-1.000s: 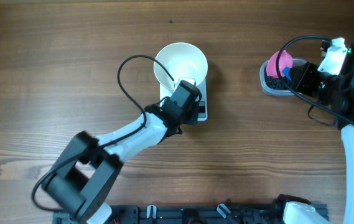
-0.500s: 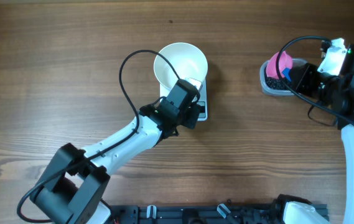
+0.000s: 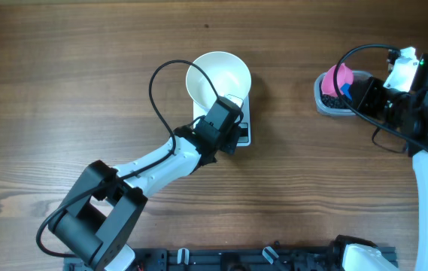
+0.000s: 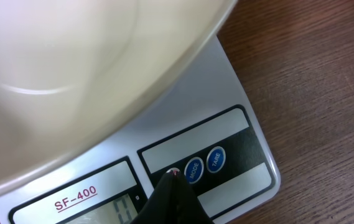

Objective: Scoop item into bowl and weigh 150g on scale
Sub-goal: 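Press the scale's button with the left gripper to tare, then withdraw the left gripper from the scale to the side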

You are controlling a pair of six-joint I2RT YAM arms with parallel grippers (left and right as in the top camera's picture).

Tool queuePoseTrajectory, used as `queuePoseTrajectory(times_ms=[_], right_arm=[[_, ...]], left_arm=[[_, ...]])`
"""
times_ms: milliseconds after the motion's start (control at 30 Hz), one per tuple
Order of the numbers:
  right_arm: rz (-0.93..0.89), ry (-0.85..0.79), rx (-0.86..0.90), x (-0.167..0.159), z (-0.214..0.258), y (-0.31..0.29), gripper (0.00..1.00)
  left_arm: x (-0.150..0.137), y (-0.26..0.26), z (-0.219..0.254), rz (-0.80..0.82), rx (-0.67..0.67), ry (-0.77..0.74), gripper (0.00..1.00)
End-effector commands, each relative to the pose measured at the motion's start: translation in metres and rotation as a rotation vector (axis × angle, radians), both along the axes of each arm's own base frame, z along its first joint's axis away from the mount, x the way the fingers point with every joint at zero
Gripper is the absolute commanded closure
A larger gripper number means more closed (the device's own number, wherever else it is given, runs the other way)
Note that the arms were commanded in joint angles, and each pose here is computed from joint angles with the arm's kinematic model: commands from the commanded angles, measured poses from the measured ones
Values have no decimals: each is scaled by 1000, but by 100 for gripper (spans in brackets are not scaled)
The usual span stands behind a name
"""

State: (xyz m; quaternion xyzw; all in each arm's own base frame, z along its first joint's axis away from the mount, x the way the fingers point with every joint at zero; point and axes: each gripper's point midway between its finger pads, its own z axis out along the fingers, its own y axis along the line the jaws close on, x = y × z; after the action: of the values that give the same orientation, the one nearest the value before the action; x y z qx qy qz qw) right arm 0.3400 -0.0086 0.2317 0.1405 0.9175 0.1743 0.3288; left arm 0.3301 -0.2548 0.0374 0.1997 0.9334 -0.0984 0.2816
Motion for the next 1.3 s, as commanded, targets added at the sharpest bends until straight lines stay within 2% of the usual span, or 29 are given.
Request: queuePoseTrajectory(times_ms=[0, 133, 267, 367, 533, 633, 733, 833, 900, 1033, 1267], right_arm=[[6, -13, -22, 0, 5, -2, 96], [6, -14, -22, 0, 5, -2, 96], [27, -17, -41, 0, 4, -2, 96], [46, -15, -46, -2, 3, -1, 96], [127, -31, -112, -3, 2, 0, 96], [121, -49, -127, 0, 5, -3, 96], [88, -82, -140, 8, 11, -8, 96], [81, -101, -139, 12, 14, -8, 96], [83, -102, -142, 12, 14, -9, 96], [99, -107, -151, 12, 15, -8, 96], [104, -106, -155, 12, 14, -8, 96]], left_arm=[[1, 7, -7, -1, 28, 0, 96], [-7, 0, -3, -33, -9, 31, 96], [-4, 14, 46, -3, -60, -33, 96], [-17, 50, 62, -18, 19, -10, 96], [-39, 98, 44, 44, 123, 142, 96], [-53, 107, 37, -45, 201, 184, 96], [-53, 107, 37, -152, 250, 159, 96], [-48, 104, 40, -181, 253, 127, 96], [-46, 99, 41, -189, 228, 116, 96], [-57, 76, 48, -307, 121, 124, 96], [-56, 72, 53, -356, 117, 93, 96]])
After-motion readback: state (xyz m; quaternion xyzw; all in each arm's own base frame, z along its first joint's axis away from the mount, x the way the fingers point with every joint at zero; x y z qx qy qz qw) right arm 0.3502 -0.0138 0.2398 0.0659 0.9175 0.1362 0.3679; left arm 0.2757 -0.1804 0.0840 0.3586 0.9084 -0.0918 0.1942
